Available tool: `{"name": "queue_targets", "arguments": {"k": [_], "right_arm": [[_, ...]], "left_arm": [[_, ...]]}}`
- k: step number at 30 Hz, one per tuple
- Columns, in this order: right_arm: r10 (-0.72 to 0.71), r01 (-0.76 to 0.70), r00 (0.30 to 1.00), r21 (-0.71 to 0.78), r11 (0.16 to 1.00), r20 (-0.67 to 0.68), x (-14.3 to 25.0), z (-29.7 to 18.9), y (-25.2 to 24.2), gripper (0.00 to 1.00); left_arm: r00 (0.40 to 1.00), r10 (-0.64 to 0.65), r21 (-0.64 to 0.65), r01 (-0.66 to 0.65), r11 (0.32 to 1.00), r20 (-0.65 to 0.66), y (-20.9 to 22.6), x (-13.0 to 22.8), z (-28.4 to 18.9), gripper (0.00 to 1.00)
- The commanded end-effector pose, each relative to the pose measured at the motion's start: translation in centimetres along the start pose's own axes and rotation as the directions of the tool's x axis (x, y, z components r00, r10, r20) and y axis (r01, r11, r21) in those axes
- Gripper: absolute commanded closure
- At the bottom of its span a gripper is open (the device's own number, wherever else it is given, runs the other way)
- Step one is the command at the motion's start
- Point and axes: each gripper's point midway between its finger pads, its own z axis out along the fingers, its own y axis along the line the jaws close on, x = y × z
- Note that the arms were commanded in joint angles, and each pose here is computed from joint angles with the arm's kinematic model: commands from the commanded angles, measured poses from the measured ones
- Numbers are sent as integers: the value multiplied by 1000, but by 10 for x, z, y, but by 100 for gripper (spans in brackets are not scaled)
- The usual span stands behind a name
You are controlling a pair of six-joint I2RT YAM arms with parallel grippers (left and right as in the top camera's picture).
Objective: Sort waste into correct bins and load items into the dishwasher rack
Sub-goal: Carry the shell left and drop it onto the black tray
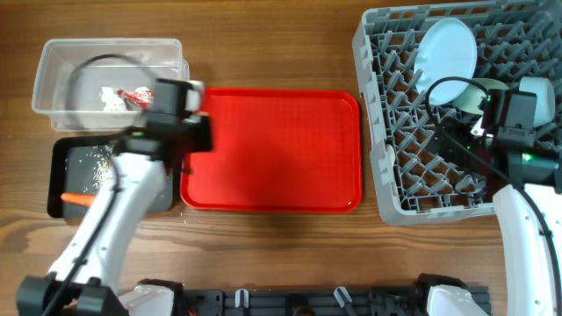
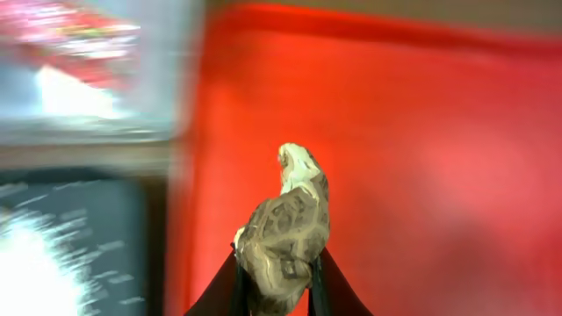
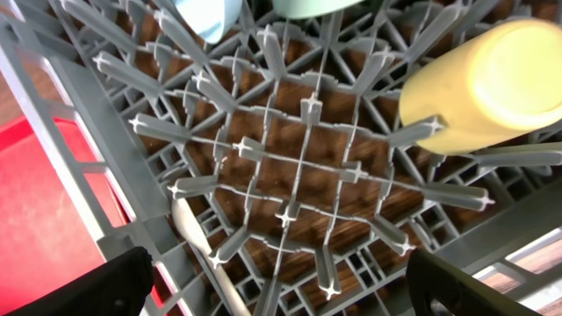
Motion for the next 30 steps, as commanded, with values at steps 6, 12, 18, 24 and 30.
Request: {"name": "queue_targets", "arguments": {"k": [6, 12, 18, 24, 30], "right_arm": [[-19, 19, 1000, -18, 1000, -4, -2, 1, 3, 5], [-19, 19, 1000, -18, 1000, -4, -2, 1, 3, 5], [-20, 20, 1000, -17, 1000, -7, -2, 1, 3, 5], [-27, 27, 1000, -17, 999, -7, -2, 1, 3, 5], [-27, 27, 1000, -17, 999, -6, -2, 1, 3, 6]], "left_arm": [[853, -510, -183, 522, 833, 115, 144, -6, -18, 83], [759, -639, -253, 647, 720, 123, 198, 14, -11, 81], [699, -711, -310, 695, 648, 80, 231, 39, 16, 81], [650, -758, -360, 720, 593, 52, 255, 62, 34, 80], [621, -782, -373, 740, 560, 57, 267, 71, 36, 71]]}}
